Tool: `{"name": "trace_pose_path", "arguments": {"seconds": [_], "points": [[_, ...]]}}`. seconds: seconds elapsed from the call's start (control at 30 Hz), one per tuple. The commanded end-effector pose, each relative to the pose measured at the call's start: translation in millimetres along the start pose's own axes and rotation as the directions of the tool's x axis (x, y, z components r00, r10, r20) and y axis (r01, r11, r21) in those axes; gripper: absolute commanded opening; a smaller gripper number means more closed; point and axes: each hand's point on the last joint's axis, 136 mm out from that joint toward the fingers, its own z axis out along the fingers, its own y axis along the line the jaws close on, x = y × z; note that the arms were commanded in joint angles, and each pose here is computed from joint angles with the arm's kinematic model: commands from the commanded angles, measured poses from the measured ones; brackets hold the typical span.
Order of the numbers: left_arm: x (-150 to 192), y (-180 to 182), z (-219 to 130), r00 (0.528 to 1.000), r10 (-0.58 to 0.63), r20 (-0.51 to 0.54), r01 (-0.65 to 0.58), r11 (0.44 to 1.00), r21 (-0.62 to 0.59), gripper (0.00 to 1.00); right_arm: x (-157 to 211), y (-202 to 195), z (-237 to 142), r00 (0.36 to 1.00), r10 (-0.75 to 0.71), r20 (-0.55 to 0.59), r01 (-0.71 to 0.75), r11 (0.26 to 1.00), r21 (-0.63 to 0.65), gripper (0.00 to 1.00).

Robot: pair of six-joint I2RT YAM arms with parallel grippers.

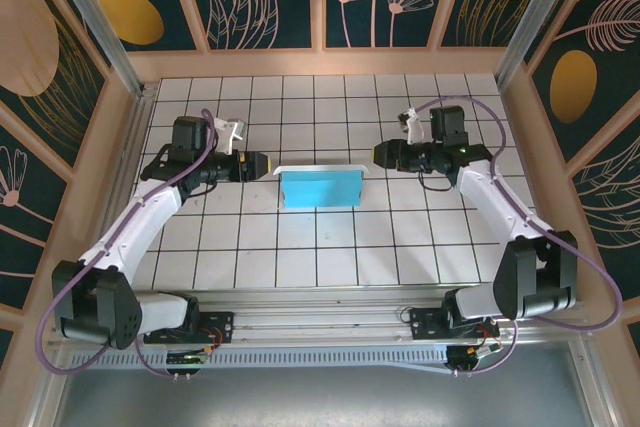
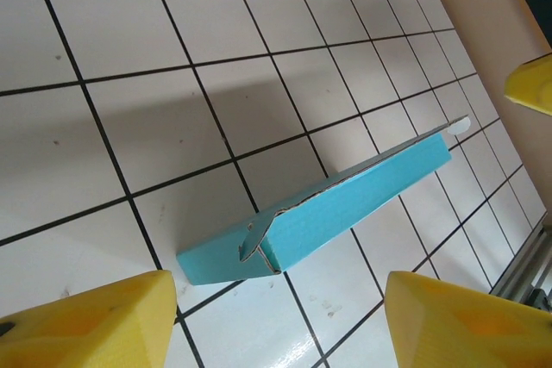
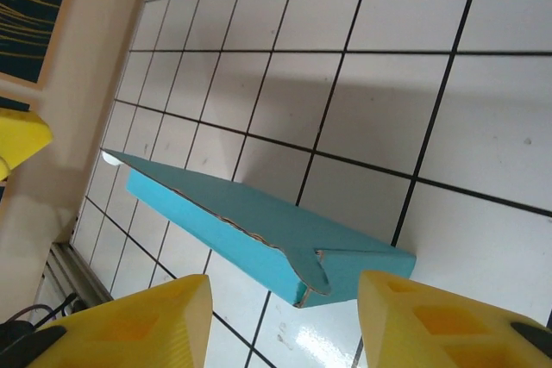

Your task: Fold the paper box

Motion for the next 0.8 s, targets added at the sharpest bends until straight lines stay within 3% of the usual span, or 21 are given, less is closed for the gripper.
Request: {"name": "trace_pose_path", "arguments": {"seconds": [0.0, 0.3, 0.77], "points": [[0.7, -6.9, 3.2, 1.0, -0.02, -0.016, 0.021, 0.999, 0.046, 0.65, 9.1, 5.6, 11.4, 0.999, -0.028, -0.034, 0.027, 0.999, -0.036, 0.48], [8.6, -3.6, 15.0, 0.997, -0.068, -0.021, 0.07, 0.995, 0.074, 0.65, 19.8, 8.9, 31.5, 0.994, -0.063, -0.094, 0.06, 0.998, -0.037, 0.37], [12.2, 2.3, 21.4, 0.996, -0.089, -0.029, 0.091, 0.994, 0.062, 0.64, 19.7, 8.1, 37.8, 0.993, -0.062, -0.097, 0.06, 0.998, -0.021, 0.25]]}}
